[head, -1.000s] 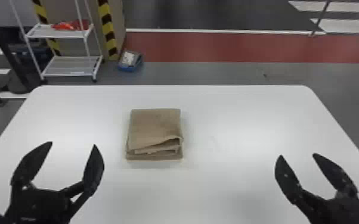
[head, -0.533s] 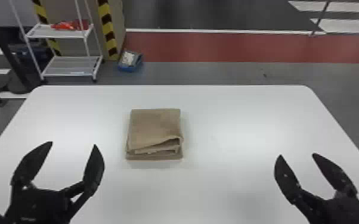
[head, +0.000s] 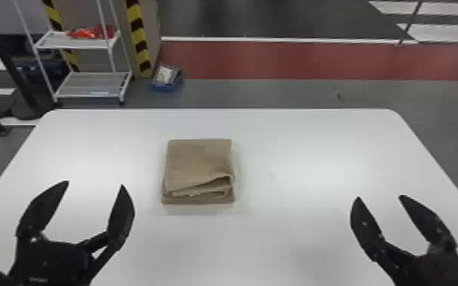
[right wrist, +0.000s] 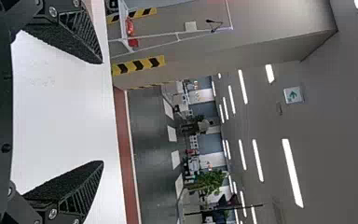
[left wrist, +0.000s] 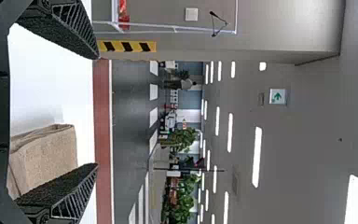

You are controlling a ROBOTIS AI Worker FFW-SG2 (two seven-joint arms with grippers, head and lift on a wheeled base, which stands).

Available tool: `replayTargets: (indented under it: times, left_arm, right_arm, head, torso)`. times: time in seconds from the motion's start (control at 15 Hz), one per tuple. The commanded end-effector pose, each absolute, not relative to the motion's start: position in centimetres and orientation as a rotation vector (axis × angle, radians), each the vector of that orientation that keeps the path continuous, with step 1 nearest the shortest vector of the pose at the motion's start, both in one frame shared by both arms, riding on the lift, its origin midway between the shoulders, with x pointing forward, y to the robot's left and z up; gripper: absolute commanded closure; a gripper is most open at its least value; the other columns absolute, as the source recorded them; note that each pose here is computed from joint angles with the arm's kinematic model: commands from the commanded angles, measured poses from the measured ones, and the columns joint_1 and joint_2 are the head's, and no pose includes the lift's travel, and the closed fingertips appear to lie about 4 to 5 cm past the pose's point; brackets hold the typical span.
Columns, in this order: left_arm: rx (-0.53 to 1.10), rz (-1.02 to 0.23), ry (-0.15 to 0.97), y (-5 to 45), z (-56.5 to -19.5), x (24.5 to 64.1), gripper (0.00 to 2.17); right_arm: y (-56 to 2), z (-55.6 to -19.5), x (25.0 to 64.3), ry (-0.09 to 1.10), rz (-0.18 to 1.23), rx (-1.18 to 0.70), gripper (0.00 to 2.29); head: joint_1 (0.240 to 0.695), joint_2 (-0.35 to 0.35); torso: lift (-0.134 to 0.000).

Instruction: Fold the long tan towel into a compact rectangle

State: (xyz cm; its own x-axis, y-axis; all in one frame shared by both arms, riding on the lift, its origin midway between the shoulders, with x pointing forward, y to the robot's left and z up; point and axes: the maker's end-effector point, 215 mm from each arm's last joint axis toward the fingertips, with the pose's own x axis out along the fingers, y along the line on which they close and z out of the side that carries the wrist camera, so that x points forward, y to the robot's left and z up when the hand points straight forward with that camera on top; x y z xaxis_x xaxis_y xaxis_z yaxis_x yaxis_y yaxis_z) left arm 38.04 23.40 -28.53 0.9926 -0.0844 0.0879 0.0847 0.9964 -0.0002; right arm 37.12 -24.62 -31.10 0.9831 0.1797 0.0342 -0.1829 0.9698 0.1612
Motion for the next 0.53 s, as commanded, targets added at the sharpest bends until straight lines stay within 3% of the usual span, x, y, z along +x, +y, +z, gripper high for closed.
replayTargets:
  times: [0.0, 0.47]
  left_arm:
    - [-0.003, -0.085, -0.085, 23.38, -28.68, 38.07, 0.07]
    - [0.004, -0.083, -0.084, 23.6, -28.84, 38.17, 0.07]
  right_arm:
    - [-24.42, -31.1, 37.11, -0.021, 0.185, 0.168, 0.13]
    - [-24.31, -31.36, 37.07, -0.016, 0.187, 0.17, 0.13]
  head:
    - [0.695, -0.019]
    - [0.695, -0.011]
  torso:
    - [-0.123]
    - [-0.123]
